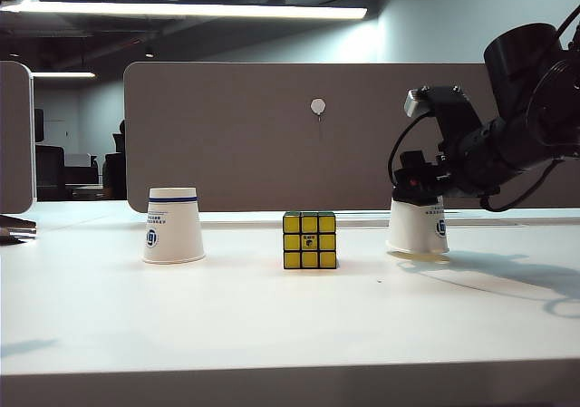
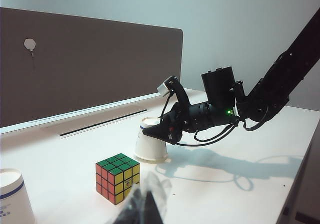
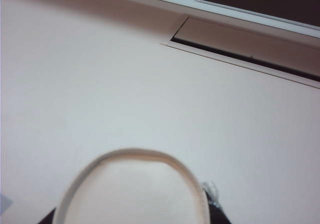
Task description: Carefully pick up the cup on the right and stack it on top of the cup on the left.
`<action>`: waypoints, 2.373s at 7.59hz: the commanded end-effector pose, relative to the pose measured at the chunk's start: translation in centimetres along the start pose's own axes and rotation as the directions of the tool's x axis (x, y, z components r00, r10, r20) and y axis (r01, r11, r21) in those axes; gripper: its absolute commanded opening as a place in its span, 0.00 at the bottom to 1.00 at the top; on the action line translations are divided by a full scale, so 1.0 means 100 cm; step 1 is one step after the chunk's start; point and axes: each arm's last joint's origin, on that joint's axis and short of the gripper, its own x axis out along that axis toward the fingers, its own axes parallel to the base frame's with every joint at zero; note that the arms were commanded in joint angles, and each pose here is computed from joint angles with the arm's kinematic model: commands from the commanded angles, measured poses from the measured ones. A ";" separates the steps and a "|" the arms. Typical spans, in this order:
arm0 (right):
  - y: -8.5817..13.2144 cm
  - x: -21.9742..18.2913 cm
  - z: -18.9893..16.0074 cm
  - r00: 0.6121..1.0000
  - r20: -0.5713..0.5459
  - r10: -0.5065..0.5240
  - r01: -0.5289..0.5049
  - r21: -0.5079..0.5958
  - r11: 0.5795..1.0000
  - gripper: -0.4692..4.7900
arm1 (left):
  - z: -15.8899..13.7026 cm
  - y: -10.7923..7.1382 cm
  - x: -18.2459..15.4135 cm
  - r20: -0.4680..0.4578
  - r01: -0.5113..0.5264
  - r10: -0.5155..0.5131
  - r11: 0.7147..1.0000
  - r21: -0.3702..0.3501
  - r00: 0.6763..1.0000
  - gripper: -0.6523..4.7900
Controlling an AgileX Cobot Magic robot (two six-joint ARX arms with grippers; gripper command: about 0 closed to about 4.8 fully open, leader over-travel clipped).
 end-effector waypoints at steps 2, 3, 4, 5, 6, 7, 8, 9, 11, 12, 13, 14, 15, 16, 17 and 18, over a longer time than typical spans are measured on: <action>0.016 0.000 0.023 0.973 0.198 0.120 -0.118 -0.024 0.993 0.60 | 0.000 0.002 0.000 0.002 -0.075 0.075 0.997 0.030 0.997 0.11; 0.016 -0.001 0.025 0.968 0.219 0.127 -0.123 -0.030 0.992 0.60 | 0.000 0.002 0.000 -0.002 -0.075 0.075 0.996 0.040 0.997 0.11; 0.022 -0.001 0.031 0.951 0.275 0.138 -0.134 -0.033 0.990 0.60 | 0.000 0.003 0.000 0.000 -0.105 0.105 0.994 0.042 0.994 0.11; 0.029 0.001 0.048 0.919 0.345 0.194 -0.200 -0.018 0.980 0.61 | -0.002 0.006 -0.001 -0.011 -0.184 0.184 0.982 0.034 0.983 0.11; 0.039 0.006 0.066 0.893 0.386 0.231 -0.233 -0.043 0.972 0.61 | -0.002 0.007 -0.001 -0.010 -0.232 0.233 0.972 0.033 0.972 0.11; 0.044 0.007 0.071 0.886 0.394 0.245 -0.245 -0.051 0.968 0.61 | -0.002 0.007 -0.001 -0.009 -0.241 0.242 0.970 0.033 0.970 0.11; 0.053 0.011 0.084 0.876 0.399 0.270 -0.269 -0.060 0.961 0.61 | -0.002 0.008 -0.001 -0.009 -0.272 0.272 0.962 0.033 0.962 0.11; 0.072 0.016 0.101 0.866 0.386 0.318 -0.316 -0.072 0.946 0.61 | -0.002 0.009 -0.001 -0.006 -0.307 0.307 0.951 0.033 0.952 0.11; 0.103 0.016 0.112 0.840 0.376 0.392 -0.374 -0.122 0.919 0.61 | -0.003 0.009 -0.002 -0.009 -0.314 0.315 0.949 0.031 0.949 0.11; 0.122 0.015 0.110 0.824 0.365 0.434 -0.401 -0.165 0.901 0.61 | -0.003 0.009 -0.002 -0.013 -0.314 0.315 0.949 0.030 0.949 0.11; 0.164 0.032 0.102 0.794 0.322 0.515 -0.479 -0.191 0.857 0.61 | -0.003 0.011 -0.002 -0.009 -0.355 0.355 0.934 0.027 0.935 0.11; 0.183 0.052 0.109 0.782 0.317 0.537 -0.499 -0.197 0.844 0.61 | -0.003 0.011 -0.002 -0.009 -0.356 0.356 0.934 0.027 0.934 0.11; 0.186 0.068 0.118 0.803 0.293 0.520 -0.485 -0.187 0.854 0.61 | -0.003 0.011 -0.002 -0.009 -0.355 0.356 0.934 0.027 0.935 0.11; 0.185 0.072 0.119 0.807 0.289 0.516 -0.481 -0.188 0.857 0.61 | -0.003 0.011 -0.002 -0.009 -0.355 0.356 0.934 0.027 0.935 0.11; 0.184 0.076 0.117 0.813 0.281 0.510 -0.472 -0.195 0.860 0.61 | -0.003 0.011 -0.002 -0.009 -0.356 0.356 0.934 0.027 0.934 0.11; 0.182 0.082 0.109 0.830 0.246 0.501 -0.467 -0.184 0.865 0.61 | -0.003 0.011 -0.002 -0.011 -0.356 0.356 0.934 0.027 0.934 0.11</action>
